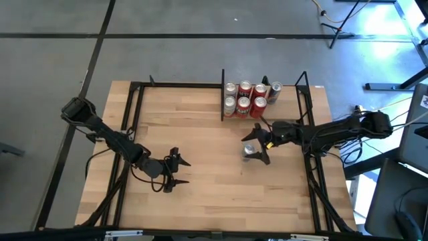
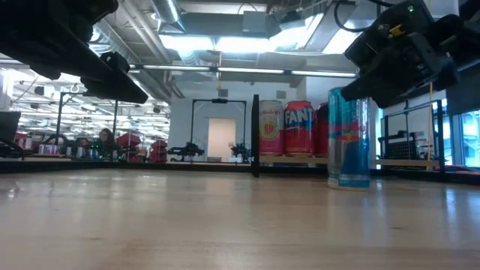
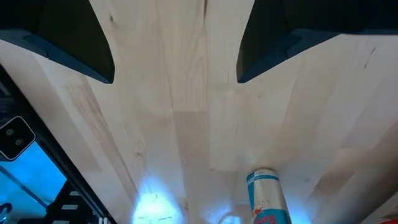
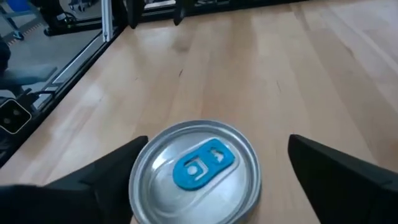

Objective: Place canned beverage on shelf
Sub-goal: Put the blue soda can on the shelf aligned with the other blue soda can

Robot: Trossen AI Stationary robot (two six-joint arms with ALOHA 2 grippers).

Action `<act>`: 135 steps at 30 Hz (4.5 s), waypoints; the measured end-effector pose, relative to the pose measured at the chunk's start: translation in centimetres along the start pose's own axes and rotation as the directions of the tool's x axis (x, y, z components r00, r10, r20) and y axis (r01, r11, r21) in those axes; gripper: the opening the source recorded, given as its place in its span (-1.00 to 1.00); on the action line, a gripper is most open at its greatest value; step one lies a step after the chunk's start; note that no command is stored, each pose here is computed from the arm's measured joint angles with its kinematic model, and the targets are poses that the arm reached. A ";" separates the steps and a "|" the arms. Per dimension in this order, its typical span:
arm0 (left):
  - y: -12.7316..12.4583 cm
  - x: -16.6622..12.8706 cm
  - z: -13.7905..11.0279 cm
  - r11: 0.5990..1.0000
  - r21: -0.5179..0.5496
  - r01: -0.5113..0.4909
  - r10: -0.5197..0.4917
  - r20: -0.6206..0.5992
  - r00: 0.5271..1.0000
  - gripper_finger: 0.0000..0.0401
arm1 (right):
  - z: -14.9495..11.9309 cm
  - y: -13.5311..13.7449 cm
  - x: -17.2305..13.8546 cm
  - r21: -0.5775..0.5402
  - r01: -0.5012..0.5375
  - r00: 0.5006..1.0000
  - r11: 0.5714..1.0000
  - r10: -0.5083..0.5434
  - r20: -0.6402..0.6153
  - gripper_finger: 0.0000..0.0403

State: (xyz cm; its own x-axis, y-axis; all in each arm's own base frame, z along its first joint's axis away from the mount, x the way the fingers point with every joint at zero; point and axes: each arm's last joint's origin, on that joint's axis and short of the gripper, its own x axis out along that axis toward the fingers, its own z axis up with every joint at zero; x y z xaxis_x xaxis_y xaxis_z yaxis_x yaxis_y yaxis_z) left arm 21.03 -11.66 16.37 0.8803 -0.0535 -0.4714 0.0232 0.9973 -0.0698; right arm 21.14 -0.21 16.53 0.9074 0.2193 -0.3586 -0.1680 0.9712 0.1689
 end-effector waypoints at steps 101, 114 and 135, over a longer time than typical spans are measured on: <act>0.2 0.1 -0.2 1.000 0.010 -0.011 0.012 -0.030 0.999 0.60 | 8.6 -10.3 -11.9 0.035 0.594 0.596 0.804 -0.410 -0.691 -0.03; 0.3 0.1 -0.2 0.999 0.035 -0.013 0.014 -0.029 0.999 0.60 | 8.6 -10.7 -11.8 -0.024 0.620 0.573 0.785 -0.473 -0.669 0.07; 0.2 0.1 -0.3 0.999 0.033 0.026 -0.024 -0.042 0.999 0.60 | 9.6 -10.8 -12.1 -0.063 0.647 0.553 0.760 -0.524 -0.647 0.34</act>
State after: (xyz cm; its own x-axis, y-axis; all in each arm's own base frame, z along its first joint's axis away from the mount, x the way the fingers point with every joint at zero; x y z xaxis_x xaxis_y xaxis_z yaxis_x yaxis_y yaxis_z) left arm 20.97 -11.49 16.08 0.8588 -0.0798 -0.5060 0.0614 0.9967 -0.0529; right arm 15.71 -14.23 27.85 0.3406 -0.3277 -0.8812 0.4352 0.8858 -0.1612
